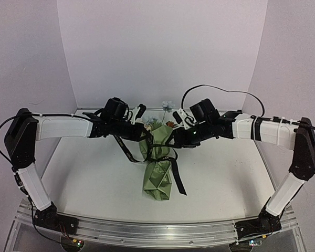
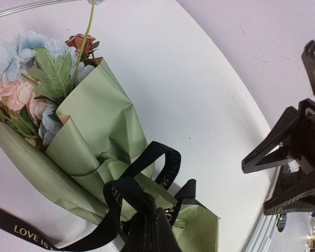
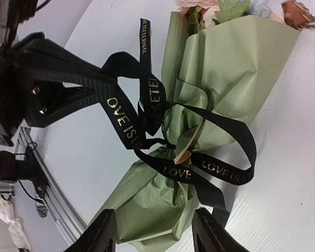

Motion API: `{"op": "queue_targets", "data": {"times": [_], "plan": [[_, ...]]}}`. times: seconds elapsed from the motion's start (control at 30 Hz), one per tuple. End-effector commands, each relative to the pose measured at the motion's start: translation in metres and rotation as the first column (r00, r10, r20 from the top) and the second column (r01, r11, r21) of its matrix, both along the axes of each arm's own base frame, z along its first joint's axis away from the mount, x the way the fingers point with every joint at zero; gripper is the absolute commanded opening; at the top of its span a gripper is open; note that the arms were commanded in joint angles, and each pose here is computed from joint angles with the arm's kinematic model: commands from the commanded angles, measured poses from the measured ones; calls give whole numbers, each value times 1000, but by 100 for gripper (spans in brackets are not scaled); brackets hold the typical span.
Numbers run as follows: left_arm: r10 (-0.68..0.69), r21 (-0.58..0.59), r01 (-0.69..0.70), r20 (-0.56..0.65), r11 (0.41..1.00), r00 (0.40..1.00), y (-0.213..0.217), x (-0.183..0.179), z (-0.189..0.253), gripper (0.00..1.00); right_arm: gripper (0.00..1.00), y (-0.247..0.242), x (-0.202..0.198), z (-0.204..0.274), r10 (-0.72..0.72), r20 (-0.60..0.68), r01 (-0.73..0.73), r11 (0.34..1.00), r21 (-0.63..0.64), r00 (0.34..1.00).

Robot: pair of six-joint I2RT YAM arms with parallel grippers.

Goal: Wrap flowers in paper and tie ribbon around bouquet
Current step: Cross the ribbon over the folded bouquet.

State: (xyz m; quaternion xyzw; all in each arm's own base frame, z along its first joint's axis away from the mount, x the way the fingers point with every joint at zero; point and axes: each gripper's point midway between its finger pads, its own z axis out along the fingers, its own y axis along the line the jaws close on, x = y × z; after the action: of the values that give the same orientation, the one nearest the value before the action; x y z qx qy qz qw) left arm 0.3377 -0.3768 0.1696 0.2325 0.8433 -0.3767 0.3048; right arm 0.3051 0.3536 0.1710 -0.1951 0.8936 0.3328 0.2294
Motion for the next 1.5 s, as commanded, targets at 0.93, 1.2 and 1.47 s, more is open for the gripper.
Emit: {"op": "queue_targets", "data": {"times": [0.93, 1.2, 1.47], "plan": [[-76, -160, 64, -70, 985, 995, -1, 4, 43, 0, 26, 81, 14, -74, 432, 367, -302, 883, -360, 824], [-51, -174, 37, -78, 984, 996, 7, 7, 43, 0, 7, 78, 7, -73, 405, 344, -293, 896, -333, 847], [-43, -191, 26, -85, 981, 995, 9, 10, 43, 0, 0, 71, 9, -59, 360, 364, -246, 914, -323, 859]]}}
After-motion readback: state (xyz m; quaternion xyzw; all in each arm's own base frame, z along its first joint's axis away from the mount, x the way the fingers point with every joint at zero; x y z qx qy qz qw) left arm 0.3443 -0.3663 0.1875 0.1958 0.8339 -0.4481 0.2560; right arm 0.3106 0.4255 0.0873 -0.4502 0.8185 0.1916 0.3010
